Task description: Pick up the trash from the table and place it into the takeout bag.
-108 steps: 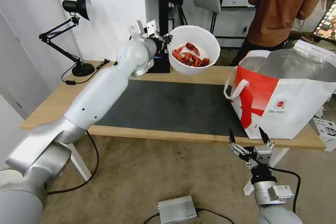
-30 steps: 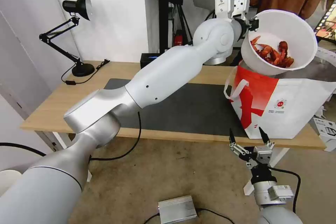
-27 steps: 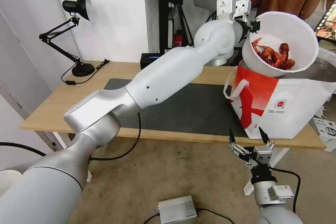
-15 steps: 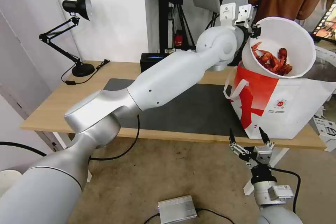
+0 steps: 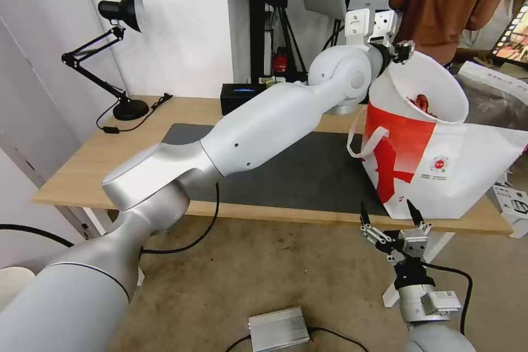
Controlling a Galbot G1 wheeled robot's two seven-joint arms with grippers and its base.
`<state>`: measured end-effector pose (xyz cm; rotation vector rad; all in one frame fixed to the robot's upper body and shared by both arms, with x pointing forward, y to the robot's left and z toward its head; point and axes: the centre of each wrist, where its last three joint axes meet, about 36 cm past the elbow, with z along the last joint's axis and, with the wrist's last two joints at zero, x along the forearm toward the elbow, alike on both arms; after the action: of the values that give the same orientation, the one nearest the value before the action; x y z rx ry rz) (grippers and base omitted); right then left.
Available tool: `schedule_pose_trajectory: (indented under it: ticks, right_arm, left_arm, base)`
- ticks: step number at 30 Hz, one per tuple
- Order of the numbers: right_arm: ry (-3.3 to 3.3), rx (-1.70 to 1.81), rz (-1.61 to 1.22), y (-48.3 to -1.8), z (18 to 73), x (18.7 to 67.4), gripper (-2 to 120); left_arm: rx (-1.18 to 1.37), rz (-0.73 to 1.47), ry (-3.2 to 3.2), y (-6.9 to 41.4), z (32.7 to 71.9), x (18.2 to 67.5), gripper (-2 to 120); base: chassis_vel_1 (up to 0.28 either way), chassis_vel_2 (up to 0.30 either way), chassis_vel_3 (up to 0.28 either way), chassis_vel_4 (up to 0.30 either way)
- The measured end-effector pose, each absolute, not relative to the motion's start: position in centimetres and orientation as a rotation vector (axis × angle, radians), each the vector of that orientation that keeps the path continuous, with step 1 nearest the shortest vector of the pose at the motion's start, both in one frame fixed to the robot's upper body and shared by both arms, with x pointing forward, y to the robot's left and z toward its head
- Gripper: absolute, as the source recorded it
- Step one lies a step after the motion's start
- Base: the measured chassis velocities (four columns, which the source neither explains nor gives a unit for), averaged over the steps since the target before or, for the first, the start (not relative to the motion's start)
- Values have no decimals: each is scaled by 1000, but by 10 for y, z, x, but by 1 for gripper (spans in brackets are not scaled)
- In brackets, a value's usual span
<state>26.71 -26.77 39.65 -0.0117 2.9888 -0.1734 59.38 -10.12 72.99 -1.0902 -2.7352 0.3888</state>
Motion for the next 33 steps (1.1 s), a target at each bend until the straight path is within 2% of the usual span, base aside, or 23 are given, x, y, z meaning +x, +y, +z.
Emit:
schedule_pose_trajectory:
  ticks: [1,5,8,18,33]
  right_arm:
    - [2989,-12,-173,-268,397,267,100]
    - [2989,-12,-173,-268,397,267,100]
    - [2989,-12,-173,-268,397,267,100]
    - [2989,-12,-173,-268,397,267,100]
    - [2989,-12,-173,-268,397,267,100]
  left_arm:
    - [-1090,389,-2735,-101,730,594,64]
    - [-1103,391,-2730,-102,730,591,80]
    - [-1116,408,-2720,-103,731,589,82]
    - [-1070,446,-2750,-95,738,598,81]
    - [-976,219,-2894,-75,709,617,80]
  base:
    - [0,0,0,0]
    - [0,0,0,0]
    - [0,0,0,0]
    - [0,0,0,0]
    - [0,0,0,0]
